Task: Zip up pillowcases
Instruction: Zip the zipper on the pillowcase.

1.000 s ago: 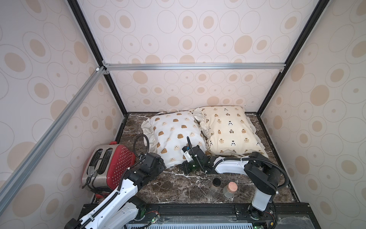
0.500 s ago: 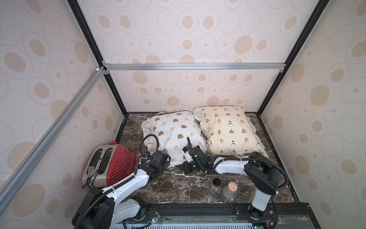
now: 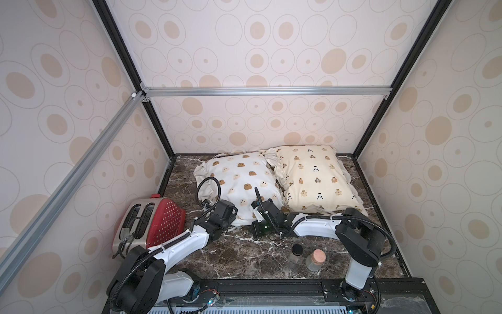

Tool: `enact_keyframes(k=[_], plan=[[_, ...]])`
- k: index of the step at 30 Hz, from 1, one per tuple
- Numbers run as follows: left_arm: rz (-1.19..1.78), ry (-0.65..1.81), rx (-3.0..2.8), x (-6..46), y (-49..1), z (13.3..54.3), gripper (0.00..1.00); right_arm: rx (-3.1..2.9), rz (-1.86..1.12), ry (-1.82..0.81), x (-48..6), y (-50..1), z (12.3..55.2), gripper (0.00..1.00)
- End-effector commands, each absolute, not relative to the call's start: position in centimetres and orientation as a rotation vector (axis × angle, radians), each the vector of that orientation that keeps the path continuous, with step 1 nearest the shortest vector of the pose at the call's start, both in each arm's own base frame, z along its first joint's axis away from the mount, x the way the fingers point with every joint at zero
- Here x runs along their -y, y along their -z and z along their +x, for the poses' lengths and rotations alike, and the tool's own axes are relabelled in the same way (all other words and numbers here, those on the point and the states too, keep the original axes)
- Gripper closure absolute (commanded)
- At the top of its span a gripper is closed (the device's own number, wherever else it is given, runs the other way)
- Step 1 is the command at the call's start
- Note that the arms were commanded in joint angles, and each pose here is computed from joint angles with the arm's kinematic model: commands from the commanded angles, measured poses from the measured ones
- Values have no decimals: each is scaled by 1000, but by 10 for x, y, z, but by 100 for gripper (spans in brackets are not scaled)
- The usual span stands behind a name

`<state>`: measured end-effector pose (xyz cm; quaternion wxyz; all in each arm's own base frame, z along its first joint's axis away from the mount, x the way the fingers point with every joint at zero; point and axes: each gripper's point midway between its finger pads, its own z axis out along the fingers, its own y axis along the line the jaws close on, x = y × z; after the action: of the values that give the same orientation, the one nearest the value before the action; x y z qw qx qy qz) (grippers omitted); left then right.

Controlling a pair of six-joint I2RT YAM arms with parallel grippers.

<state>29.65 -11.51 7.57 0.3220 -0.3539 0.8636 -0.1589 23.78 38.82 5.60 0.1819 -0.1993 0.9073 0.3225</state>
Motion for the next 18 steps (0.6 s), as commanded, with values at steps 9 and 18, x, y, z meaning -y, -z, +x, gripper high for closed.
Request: enact_keyframes(k=[9, 18], plan=[[-830, 305, -2213, 71, -114, 303, 100, -2634, -542, -771, -371, -54, 238, 100], [-891, 256, -2178, 29, -128, 304, 100, -2716, -424, -660, -345, -42, 242, 100]])
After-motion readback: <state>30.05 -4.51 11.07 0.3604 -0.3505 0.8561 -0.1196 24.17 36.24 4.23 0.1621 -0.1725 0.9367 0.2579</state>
